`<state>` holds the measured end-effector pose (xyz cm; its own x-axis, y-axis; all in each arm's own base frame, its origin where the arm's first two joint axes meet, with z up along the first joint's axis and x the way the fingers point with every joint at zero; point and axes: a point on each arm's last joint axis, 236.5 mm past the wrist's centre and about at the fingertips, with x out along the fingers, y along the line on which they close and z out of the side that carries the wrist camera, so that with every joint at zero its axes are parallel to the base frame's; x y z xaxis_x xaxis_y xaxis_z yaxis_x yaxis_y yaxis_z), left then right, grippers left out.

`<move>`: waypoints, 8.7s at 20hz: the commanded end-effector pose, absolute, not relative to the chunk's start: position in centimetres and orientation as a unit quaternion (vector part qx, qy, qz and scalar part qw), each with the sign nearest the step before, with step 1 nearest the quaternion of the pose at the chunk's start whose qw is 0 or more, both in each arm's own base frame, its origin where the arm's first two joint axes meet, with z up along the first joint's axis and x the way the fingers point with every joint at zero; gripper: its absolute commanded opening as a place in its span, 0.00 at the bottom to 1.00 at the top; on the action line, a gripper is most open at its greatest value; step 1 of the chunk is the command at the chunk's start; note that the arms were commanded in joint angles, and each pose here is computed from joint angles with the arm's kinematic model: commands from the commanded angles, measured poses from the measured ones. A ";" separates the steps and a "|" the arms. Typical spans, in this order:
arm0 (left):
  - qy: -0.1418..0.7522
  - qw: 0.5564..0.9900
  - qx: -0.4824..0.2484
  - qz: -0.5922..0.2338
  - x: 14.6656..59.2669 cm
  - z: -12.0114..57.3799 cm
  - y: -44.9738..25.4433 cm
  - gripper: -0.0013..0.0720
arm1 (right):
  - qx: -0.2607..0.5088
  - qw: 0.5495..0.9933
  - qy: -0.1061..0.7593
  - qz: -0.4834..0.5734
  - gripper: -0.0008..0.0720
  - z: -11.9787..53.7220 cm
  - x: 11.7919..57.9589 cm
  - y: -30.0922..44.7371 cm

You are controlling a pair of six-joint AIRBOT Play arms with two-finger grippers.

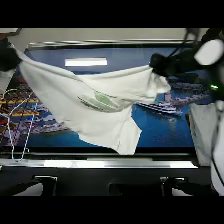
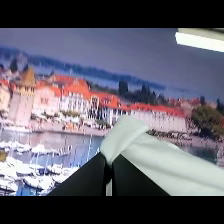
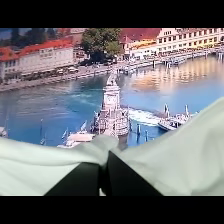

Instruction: Fold the clothes and pants, and hang the long-sleeved shirts on hangers.

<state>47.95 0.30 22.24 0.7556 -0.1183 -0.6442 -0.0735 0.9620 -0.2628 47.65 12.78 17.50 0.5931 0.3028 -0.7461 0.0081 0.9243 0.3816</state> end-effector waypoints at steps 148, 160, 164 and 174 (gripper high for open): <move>0.658 0.728 -0.191 -0.018 46.7 -3.1 -7.2 0.04 | 0.300 0.799 0.512 0.099 0.68 8.7 53.4 -3.2; 0.658 0.728 -0.191 -0.018 46.7 -3.1 -7.2 0.04 | 0.409 0.631 0.648 0.118 0.80 -5.1 28.5 8.9; 0.658 0.728 -0.191 -0.018 46.7 -3.1 -7.2 0.04 | 0.457 0.612 0.640 0.089 0.80 -8.2 23.9 11.5; 0.658 0.728 -0.191 -0.019 46.7 -3.1 -7.2 0.04 | 0.452 0.643 0.616 0.062 0.80 -9.7 25.3 15.5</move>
